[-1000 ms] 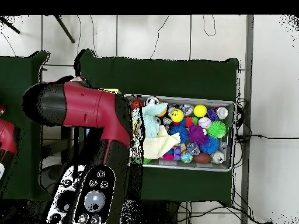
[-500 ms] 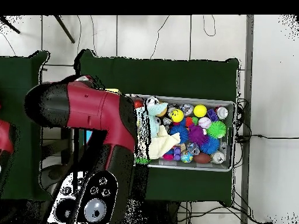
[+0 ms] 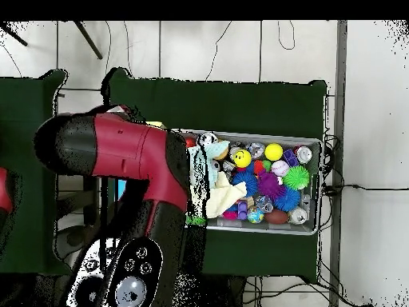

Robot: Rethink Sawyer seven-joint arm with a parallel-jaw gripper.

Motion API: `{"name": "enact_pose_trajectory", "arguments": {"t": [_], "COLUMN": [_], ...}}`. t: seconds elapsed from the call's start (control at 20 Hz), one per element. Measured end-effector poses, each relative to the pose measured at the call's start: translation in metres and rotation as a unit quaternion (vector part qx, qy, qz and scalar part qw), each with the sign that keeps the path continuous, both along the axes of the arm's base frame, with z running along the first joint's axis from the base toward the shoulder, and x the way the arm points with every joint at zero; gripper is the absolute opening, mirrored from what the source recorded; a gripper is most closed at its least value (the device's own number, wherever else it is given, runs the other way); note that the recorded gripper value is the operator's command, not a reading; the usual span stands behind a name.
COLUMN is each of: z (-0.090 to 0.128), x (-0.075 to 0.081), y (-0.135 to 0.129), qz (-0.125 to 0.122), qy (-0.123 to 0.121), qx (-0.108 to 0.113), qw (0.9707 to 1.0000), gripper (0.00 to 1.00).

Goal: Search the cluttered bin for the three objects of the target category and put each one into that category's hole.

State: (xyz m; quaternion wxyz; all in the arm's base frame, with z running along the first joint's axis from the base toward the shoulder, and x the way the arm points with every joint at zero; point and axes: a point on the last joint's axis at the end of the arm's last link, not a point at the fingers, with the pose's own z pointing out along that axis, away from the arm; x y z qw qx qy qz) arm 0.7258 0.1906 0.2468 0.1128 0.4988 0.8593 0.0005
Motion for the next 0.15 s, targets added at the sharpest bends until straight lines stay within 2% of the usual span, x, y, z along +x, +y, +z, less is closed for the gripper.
{"name": "enact_pose_trajectory", "arguments": {"t": [0.15], "z": [0.0011], "x": [0.0001], "y": [-0.0019], "qz": [-0.001], "qy": [-0.001], "qx": [-0.002], "qw": [1.0], "gripper": [1.0]}}
